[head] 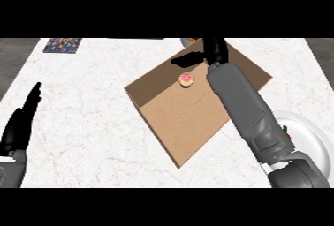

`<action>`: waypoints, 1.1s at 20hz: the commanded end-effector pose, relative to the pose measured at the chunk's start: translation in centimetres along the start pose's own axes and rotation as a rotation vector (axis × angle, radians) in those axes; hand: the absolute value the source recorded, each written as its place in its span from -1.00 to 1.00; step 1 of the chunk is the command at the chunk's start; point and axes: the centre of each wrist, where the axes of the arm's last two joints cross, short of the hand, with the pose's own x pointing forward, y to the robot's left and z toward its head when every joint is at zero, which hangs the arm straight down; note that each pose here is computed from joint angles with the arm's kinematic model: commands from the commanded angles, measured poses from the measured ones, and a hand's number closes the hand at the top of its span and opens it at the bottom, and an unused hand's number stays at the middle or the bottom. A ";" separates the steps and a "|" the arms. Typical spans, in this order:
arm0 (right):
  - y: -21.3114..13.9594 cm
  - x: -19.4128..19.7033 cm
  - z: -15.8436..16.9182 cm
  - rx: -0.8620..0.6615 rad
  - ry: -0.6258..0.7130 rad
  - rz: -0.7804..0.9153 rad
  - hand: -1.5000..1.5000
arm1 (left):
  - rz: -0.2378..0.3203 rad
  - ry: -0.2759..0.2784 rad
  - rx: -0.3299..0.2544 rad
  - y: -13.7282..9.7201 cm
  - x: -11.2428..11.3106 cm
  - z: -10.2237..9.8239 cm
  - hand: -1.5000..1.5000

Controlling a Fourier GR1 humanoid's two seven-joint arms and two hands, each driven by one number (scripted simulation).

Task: Pick the cupcake from the plate and place it in the cardboard box

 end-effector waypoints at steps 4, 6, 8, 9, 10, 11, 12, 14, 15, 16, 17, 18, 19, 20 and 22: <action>-4.3 -1.5 -1.1 -0.132 -0.016 -0.188 -1.00 | 0.008 0.006 0.003 0.0 -0.8 0.3 0.00; -5.9 -4.0 0.0 -0.128 -0.044 -0.222 -1.00 | 0.020 0.031 0.018 -0.2 0.0 0.6 0.00; -9.6 -5.9 0.0 -0.128 -0.018 -0.237 -1.00 | 0.002 0.023 0.023 0.1 -0.2 1.2 0.00; -10.0 -7.2 0.8 -0.149 0.007 -0.232 -1.00 | -0.006 0.028 -0.001 1.1 -0.8 2.2 0.00; -12.0 -7.4 0.6 -0.171 -0.004 -0.236 -1.00 | 0.002 0.034 0.018 2.0 -0.7 0.5 0.00; -12.7 -8.0 1.1 -0.168 0.019 -0.224 -1.00 | 0.007 0.041 0.021 1.4 -0.5 1.0 0.00; -14.5 -9.2 1.6 -0.170 0.034 -0.225 -1.00 | -0.002 0.023 0.015 2.7 -0.9 0.9 0.00; -14.6 -10.1 3.1 -0.189 0.048 -0.218 -1.00 | -0.015 0.028 0.027 2.1 -1.1 1.3 0.00; -17.1 -11.0 3.1 -0.213 0.046 -0.203 -1.00 | 0.012 0.020 0.031 1.7 -2.4 1.9 0.00; -17.9 -10.4 3.6 -0.169 0.058 -0.199 -1.00 | -0.006 0.037 0.018 1.2 -1.0 1.1 0.00; -20.7 -12.4 4.7 -0.199 0.066 -0.187 -1.00 | 0.001 0.046 0.043 2.6 -2.3 1.8 0.00; -21.3 -12.9 5.0 -0.198 0.040 -0.194 -1.00 | 0.003 0.037 0.018 1.4 0.2 1.1 0.00; -23.0 -13.9 6.6 -0.171 0.050 -0.171 -1.00 | 0.000 0.032 0.031 3.2 -2.2 1.9 0.00; -22.6 -14.4 7.5 -0.177 0.048 -0.165 -1.00 | 0.001 0.042 0.021 0.3 -2.2 2.2 0.00; -27.0 -15.1 8.1 -0.186 0.048 -0.170 -1.00 | 0.013 0.028 0.019 0.0 -0.2 1.6 0.00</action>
